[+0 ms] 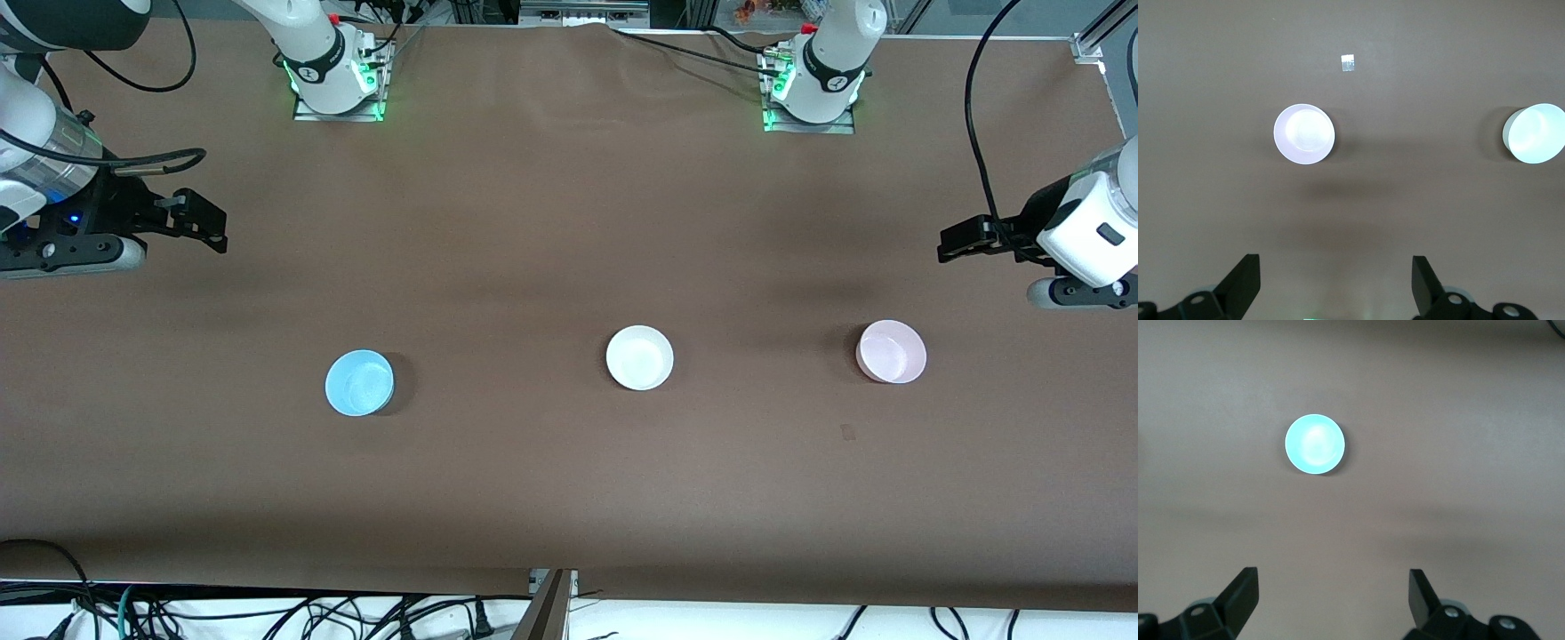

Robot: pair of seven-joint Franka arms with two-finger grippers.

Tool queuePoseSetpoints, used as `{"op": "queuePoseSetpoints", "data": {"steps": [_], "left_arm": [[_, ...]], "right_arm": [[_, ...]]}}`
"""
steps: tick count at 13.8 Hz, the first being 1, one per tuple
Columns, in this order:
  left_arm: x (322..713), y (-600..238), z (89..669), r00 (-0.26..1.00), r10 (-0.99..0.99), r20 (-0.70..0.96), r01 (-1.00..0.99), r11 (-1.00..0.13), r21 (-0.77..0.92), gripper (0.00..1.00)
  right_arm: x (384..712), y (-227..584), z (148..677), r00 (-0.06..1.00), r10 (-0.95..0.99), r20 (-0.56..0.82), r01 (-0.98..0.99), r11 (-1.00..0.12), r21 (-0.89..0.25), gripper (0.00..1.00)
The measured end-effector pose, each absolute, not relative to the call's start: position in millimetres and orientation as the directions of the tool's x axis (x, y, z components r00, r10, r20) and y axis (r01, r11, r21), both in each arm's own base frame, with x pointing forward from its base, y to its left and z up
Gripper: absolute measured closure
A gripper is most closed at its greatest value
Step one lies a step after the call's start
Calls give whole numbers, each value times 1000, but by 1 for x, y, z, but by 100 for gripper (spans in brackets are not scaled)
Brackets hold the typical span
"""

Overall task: Stack pink and blue bowls on white bowl
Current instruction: 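Reach the left gripper toward the pale pink bowl, then lower the left gripper and grasp the pink bowl's rim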

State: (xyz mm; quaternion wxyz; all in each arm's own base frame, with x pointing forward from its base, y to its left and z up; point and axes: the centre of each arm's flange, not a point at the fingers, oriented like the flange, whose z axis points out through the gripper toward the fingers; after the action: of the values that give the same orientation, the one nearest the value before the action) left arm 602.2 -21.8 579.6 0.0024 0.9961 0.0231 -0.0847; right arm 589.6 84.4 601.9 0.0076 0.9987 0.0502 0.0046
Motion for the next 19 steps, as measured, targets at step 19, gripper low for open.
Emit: {"op": "queuePoseSetpoints", "data": {"steps": [19], "left_arm": [[655, 99, 356, 976, 30, -217, 39, -999, 38, 0]], "right_arm": [[590, 87, 603, 994, 105, 19, 105, -994, 16, 0]]}}
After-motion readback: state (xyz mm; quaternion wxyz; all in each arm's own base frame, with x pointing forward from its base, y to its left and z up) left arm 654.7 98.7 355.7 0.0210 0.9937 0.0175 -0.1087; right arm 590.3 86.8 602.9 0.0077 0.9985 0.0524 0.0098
